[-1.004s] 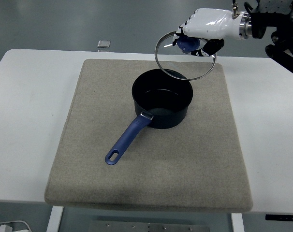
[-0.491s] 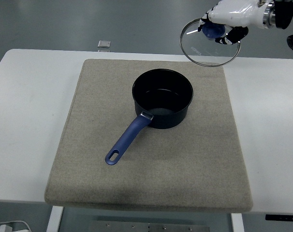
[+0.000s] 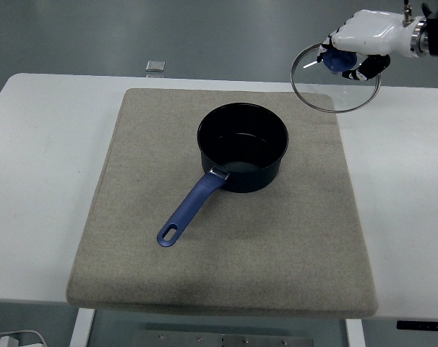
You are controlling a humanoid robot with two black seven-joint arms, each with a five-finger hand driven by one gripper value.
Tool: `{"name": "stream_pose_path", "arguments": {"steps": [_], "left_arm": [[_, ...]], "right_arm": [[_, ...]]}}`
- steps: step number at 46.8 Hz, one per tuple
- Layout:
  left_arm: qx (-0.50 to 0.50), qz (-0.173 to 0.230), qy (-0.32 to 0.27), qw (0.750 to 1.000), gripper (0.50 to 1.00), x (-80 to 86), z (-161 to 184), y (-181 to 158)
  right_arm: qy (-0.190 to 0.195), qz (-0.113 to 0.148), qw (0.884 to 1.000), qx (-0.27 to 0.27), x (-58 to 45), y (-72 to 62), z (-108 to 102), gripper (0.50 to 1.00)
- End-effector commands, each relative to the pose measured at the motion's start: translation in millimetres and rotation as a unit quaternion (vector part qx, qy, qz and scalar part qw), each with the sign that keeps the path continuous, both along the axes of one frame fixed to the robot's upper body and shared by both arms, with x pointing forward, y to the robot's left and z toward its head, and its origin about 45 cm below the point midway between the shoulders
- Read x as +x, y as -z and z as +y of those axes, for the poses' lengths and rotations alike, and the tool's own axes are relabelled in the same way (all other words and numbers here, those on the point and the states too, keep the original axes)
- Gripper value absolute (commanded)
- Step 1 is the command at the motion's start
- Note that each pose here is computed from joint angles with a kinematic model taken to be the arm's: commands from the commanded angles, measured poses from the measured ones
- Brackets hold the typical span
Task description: Lift the pot lid and place it to the right of the pot.
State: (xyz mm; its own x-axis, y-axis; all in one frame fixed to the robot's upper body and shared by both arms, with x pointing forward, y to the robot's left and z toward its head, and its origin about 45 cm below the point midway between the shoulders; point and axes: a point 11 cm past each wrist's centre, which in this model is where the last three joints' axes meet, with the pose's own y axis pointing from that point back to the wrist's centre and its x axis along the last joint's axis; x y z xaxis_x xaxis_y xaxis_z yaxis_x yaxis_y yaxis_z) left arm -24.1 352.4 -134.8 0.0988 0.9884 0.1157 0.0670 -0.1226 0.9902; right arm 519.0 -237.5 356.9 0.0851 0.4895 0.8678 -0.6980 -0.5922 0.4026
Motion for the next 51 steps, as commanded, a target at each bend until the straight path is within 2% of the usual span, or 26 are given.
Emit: {"name": "stream_pose_path", "arguments": {"steps": [1,19,40,46,51], "left_arm": [[0.0,0.0,0.0,1.0,1.0,-0.1,0.0,0.0],[0.0,0.0,0.0,1.0,1.0,-0.1,0.0,0.0],[0.0,0.0,0.0,1.0,1.0,-0.1,0.0,0.0],[0.0,0.0,0.0,1.0,1.0,-0.1,0.0,0.0],[0.0,0.0,0.0,1.0,1.0,-0.1,0.0,0.0]], "right_arm": [[0.001,0.006,1.0,-0.003,-1.2,6.4,-1.9,0.5],[0.007,0.018,1.0,-0.002,-4.3,22.9,-8.6,0.5],[0.009,0.041,0.999,0.002,-11.6,51.8,-12.3,0.5],[0.007,0.04,0.999,0.003,-12.0,53.3,-11.7,0.5],[0.008,0.046,0.999,0.004,-14.2,60.1,-13.0,0.5]]}}
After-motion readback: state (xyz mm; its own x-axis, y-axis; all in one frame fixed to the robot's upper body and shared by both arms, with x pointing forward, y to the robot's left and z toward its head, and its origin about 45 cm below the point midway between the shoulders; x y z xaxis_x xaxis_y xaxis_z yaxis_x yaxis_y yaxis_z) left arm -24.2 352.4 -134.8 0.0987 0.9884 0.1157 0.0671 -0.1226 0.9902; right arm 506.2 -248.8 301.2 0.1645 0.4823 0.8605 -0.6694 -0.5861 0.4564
